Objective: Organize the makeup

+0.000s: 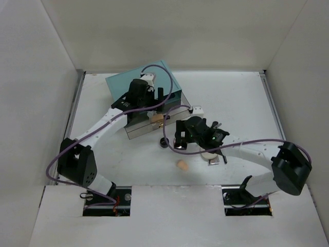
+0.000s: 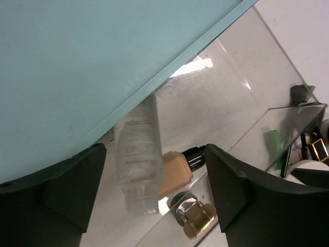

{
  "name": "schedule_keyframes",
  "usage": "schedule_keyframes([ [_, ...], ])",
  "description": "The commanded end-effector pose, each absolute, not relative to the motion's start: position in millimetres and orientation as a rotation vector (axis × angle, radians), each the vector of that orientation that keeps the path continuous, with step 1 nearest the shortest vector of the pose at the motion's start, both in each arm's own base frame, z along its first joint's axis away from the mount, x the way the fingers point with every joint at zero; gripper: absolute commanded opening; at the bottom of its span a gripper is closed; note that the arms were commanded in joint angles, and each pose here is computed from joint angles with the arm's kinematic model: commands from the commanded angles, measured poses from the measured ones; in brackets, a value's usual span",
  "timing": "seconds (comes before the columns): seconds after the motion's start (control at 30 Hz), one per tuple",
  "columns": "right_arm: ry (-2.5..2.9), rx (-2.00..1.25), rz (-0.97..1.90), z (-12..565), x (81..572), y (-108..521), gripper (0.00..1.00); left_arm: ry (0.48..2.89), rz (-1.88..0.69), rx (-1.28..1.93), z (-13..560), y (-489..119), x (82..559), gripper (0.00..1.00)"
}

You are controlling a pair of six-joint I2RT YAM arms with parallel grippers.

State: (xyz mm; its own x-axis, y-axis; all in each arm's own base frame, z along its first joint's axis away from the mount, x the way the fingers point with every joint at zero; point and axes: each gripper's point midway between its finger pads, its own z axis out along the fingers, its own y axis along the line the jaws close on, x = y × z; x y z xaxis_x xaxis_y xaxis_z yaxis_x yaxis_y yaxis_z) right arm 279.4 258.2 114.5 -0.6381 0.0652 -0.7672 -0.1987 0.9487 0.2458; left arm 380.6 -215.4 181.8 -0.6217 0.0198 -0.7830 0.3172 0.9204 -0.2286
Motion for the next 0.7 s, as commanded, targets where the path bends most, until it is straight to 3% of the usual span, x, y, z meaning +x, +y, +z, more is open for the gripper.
schedule_keyframes([
  [0.0, 2.212, -0.058, 0.383, 107.7, 280.6, 272.1, 1.00, 2.072, -0.455, 0.244, 228.2, -212.3, 376.7, 0.83],
  [0.1, 2.217, -0.011, 0.338, 98.3, 279.7, 272.9, 1.00, 2.030, -0.457, 0.253, 245.9, -209.4, 365.7, 1.00],
  [0.67, 2.272, 0.118, 0.170, 34.5, 271.0, 277.8, 1.00, 1.969, -0.348, 0.124, 263.9, -163.7, 298.6, 1.00],
])
